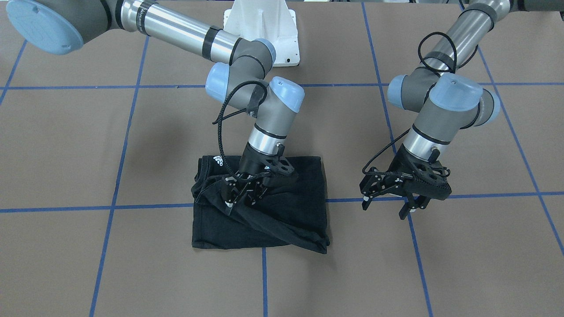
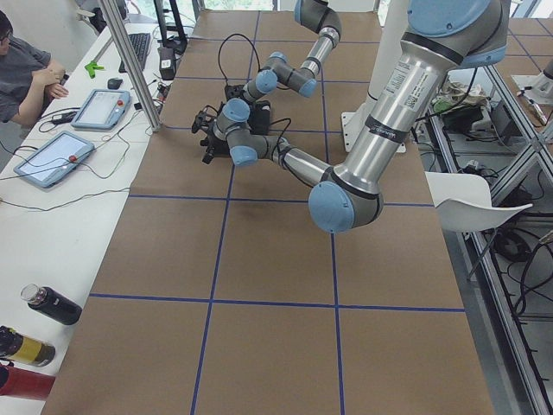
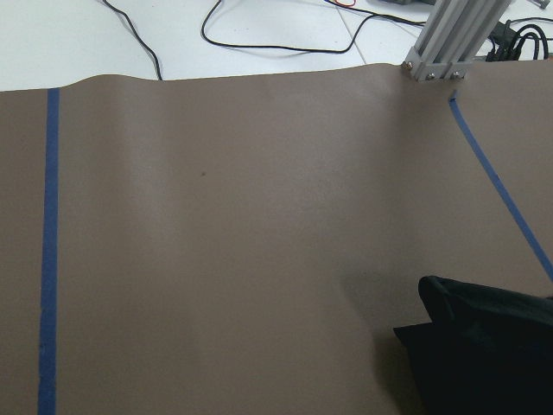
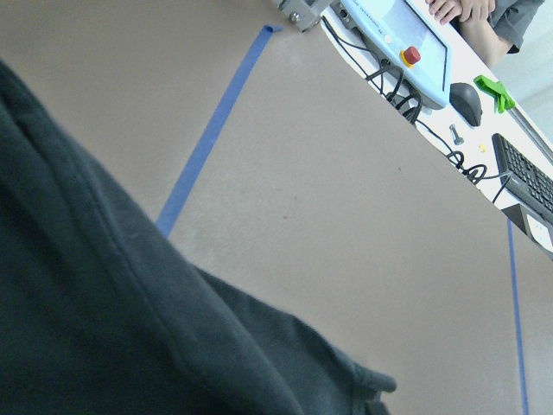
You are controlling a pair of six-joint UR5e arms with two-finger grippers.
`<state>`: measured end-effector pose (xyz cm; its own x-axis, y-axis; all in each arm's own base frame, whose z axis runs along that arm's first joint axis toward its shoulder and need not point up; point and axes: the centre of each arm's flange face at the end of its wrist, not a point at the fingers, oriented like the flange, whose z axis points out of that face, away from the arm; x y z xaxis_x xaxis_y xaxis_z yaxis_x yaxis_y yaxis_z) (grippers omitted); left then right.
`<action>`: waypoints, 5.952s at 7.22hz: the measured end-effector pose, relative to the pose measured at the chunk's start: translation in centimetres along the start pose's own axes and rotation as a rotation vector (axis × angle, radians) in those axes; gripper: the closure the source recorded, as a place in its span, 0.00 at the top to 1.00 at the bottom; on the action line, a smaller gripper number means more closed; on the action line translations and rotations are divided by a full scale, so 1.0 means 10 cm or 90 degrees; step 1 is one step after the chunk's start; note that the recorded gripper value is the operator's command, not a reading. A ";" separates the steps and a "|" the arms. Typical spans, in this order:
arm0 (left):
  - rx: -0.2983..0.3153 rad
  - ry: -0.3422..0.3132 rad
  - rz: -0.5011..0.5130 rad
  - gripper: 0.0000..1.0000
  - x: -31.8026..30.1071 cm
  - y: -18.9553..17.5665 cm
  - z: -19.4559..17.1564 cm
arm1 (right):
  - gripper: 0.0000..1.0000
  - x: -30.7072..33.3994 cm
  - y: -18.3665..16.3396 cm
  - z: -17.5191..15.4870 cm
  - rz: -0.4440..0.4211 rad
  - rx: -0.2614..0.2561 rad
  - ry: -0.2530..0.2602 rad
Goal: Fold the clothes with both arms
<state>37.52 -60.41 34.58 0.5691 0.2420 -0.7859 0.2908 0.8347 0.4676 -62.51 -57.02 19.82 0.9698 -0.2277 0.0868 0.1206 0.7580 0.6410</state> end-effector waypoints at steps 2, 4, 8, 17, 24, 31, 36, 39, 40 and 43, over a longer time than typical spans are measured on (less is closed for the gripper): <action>-0.002 -0.003 -0.005 1.00 -0.05 0.04 -0.01 | 0.85 0.40 -0.19 0.53 0.019 0.036 -0.026; -0.003 -0.003 -0.016 1.00 -0.12 0.12 -0.08 | 1.00 0.54 -0.35 0.64 0.047 0.063 -0.066; -0.053 0.011 -0.004 1.00 -0.13 0.19 -0.63 | 1.00 1.26 -0.48 0.24 0.134 -0.051 -0.212; -0.165 -0.170 0.247 1.00 -2.74 0.51 -3.02 | 1.00 5.25 2.98 0.03 0.029 -0.267 -0.292; -0.279 -0.149 0.114 1.00 -4.00 1.42 -3.38 | 1.00 6.60 5.06 0.57 0.181 -0.382 -0.345; -0.327 -0.145 0.046 1.00 -4.29 1.28 -3.23 | 1.00 6.60 4.96 0.66 0.226 -0.311 -0.351; -0.331 -0.137 0.090 1.00 -4.33 1.30 -3.21 | 1.00 6.59 4.95 0.62 0.225 -0.307 -0.355; -0.336 -0.138 0.082 1.00 -4.38 1.37 -3.20 | 1.00 6.59 4.98 0.61 0.226 -0.305 -0.354; -0.338 -0.138 0.080 1.00 -4.39 1.40 -3.20 | 1.00 6.59 4.97 0.60 0.226 -0.304 -0.354; -0.345 -0.139 0.070 1.00 -4.44 1.47 -3.19 | 1.00 6.58 4.96 0.59 0.228 -0.303 -0.355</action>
<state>-8.02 -43.14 63.48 0.7353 0.2817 -0.6164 -0.1805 0.9581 0.2225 6.07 -38.00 61.84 0.7337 -0.0989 0.6723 0.0224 0.9923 0.1216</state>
